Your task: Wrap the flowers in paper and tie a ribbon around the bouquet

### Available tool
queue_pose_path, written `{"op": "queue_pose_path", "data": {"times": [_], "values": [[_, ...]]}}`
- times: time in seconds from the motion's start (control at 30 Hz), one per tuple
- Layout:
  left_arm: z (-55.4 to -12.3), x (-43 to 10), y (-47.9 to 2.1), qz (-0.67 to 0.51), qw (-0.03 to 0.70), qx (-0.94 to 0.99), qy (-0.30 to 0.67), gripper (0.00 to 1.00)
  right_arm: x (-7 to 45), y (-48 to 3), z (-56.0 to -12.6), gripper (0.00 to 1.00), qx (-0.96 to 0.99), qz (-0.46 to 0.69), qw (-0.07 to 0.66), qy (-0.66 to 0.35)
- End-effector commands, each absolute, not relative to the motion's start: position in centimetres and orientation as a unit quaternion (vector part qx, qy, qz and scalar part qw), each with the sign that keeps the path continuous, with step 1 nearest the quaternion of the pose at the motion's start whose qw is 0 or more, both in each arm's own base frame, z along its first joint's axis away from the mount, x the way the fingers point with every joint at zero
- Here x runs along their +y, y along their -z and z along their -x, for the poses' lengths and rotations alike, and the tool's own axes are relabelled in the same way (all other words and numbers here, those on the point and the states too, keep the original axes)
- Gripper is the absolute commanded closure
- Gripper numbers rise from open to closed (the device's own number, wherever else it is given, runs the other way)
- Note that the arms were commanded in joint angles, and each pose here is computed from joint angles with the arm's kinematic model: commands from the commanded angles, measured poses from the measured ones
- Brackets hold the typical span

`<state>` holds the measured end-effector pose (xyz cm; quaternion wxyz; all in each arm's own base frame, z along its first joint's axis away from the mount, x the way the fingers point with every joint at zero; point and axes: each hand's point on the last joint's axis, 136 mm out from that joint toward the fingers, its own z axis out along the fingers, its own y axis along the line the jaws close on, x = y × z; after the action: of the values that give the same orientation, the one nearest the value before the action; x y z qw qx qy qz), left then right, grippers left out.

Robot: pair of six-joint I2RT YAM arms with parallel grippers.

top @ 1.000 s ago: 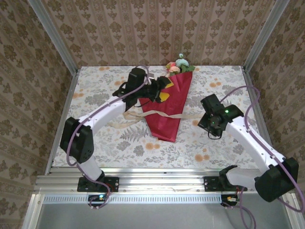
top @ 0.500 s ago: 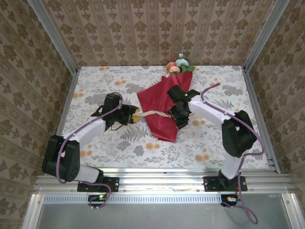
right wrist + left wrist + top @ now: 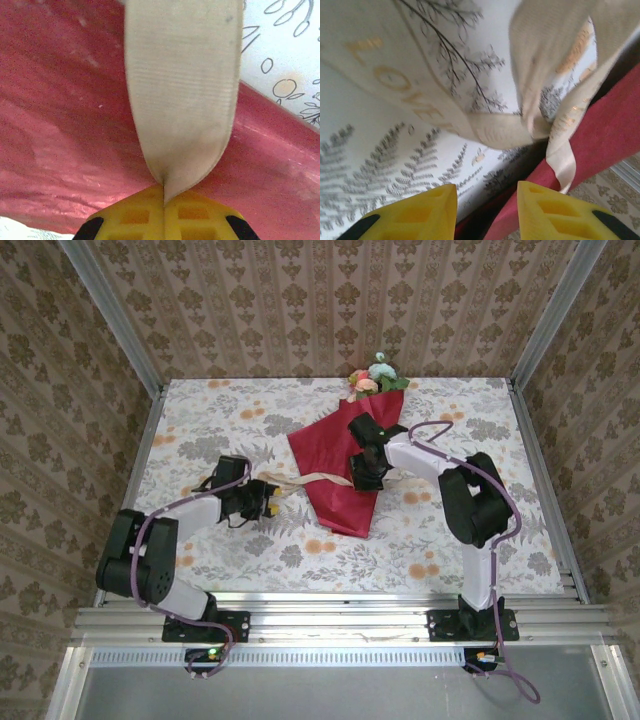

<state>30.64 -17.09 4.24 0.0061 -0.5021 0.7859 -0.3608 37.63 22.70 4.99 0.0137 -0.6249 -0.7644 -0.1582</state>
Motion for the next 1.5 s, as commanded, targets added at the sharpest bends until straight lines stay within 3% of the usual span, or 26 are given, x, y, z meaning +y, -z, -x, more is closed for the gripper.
{"op": "queue_pose_path", "data": {"times": [0.0, 0.33, 0.5, 0.67, 0.77, 0.8, 0.9, 1.0, 1.13, 1.3, 1.47], "values": [[-31.0, -15.6, -1.6, 0.522, 0.005, 0.787, 0.33, 0.67, 21.4, -7.9, -38.1, 1.0, -0.78, 0.604, -0.019, 0.164], [-32.7, -14.6, 0.6, 0.521, 0.002, 0.802, 0.29, 0.81, 11.9, -13.7, -34.5, 1.0, -0.827, 0.524, -0.094, 0.18], [-33.2, -13.1, 1.2, 0.533, 0.008, 0.799, 0.278, 0.91, 5.1, -15.0, -30.6, 1.0, -0.846, 0.505, -0.124, 0.118], [-33.8, -11.3, -0.1, 0.522, 0.028, 0.814, 0.253, 0.93, 0.2, -12.6, -25.7, 1.0, -0.843, 0.523, -0.104, 0.069], [-34.5, -11.4, -3.6, 0.475, 0.055, 0.845, 0.24, 0.84, -0.6, -10.7, -24.3, 1.0, -0.849, 0.52, -0.08, 0.049], [-34.4, -11.9, -4.9, 0.459, 0.061, 0.854, 0.236, 0.79, -1.1, -10.3, -23.8, 0.95, -0.852, 0.517, -0.076, 0.028], [-33.8, -14.6, -8.5, 0.414, 0.071, 0.872, 0.251, 0.68, -2.2, -9.5, -22.7, 0.66, -0.856, 0.513, -0.051, -0.014], [-32.6, -18.2, -10.7, 0.378, 0.062, 0.884, 0.267, 0.63, -1.5, -10.3, -23.6, 0.49, -0.867, 0.495, -0.063, -0.005], [-32.2, -23.3, -12.3, 0.33, 0.05, 0.89, 0.312, 0.61, 2.4, -12.1, -27.2, 0.38, -0.898, 0.418, -0.122, 0.066], [-32.0, -30.4, -10.9, 0.266, -0.029, 0.886, 0.38, 0.67, 13.9, -11.7, -34.1, 0.37, -0.891, 0.273, -0.152, 0.33], [-30.7, -32.8, -6.7, 0.265, -0.08, 0.882, 0.382, 0.74, 19.2, -8.2, -35.7, 0.36, -0.894, 0.189, -0.099, 0.394]]}}
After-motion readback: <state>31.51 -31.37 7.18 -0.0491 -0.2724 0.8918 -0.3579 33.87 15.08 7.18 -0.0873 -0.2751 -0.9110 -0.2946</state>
